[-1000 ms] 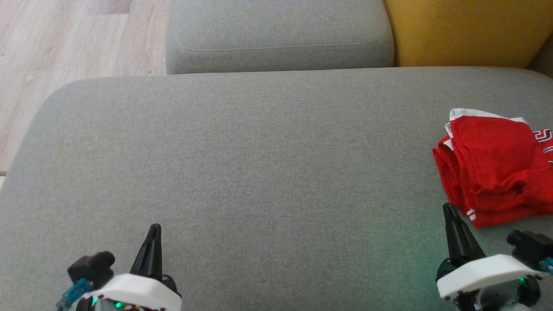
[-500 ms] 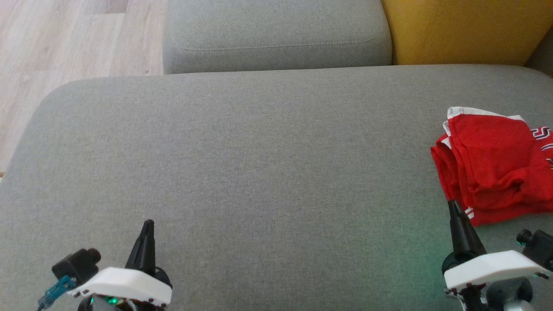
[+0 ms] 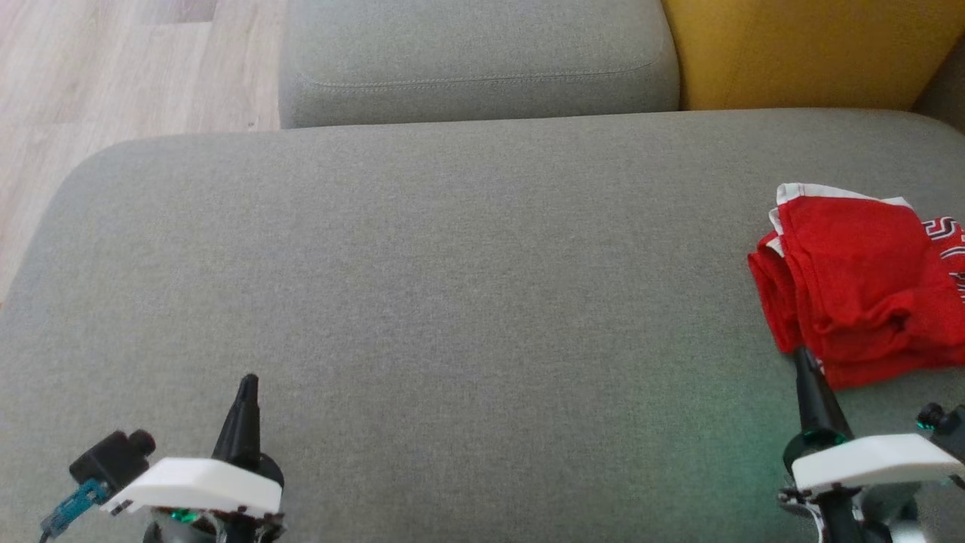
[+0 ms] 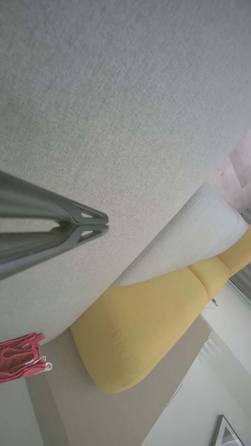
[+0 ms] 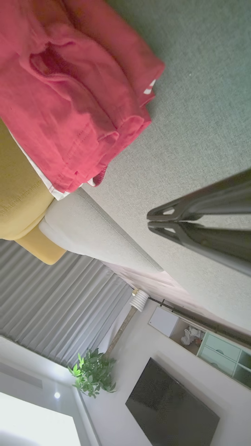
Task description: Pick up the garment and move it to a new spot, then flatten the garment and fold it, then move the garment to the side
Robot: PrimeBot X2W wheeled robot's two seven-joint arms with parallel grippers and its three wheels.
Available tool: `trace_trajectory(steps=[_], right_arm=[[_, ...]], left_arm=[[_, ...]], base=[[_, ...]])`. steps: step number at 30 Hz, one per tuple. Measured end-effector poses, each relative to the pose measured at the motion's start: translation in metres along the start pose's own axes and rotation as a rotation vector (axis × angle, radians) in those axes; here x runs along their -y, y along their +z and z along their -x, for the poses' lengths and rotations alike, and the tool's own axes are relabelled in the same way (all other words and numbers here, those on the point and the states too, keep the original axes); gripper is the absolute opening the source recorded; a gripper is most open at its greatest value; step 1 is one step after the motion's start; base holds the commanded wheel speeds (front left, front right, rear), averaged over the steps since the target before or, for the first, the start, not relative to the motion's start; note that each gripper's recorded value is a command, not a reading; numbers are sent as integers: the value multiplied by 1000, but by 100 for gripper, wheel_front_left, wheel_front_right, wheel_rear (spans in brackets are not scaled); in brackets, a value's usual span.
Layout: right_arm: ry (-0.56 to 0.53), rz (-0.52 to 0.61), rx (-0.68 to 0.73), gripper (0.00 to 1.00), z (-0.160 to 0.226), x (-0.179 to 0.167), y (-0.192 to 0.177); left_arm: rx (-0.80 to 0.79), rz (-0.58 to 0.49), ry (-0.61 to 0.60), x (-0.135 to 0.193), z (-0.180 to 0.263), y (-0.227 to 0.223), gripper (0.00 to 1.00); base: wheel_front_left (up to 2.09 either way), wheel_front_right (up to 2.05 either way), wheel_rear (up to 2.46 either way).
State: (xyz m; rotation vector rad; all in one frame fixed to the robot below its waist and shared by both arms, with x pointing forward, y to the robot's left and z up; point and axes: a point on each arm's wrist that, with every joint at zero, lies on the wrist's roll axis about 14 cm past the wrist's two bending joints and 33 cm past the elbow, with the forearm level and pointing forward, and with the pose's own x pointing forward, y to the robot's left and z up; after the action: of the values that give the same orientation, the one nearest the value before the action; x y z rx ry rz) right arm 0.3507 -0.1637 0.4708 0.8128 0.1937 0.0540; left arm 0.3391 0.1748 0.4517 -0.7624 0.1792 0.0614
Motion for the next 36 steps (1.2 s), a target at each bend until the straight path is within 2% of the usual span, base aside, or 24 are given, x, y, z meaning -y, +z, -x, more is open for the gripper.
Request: trace_trajectory(steps=[36], right_arm=[[-7,-423,88,0,-10,11,20]], left_arm=[[-9,439,-10,0,-15,10,0]], base=[[0,0,0]])
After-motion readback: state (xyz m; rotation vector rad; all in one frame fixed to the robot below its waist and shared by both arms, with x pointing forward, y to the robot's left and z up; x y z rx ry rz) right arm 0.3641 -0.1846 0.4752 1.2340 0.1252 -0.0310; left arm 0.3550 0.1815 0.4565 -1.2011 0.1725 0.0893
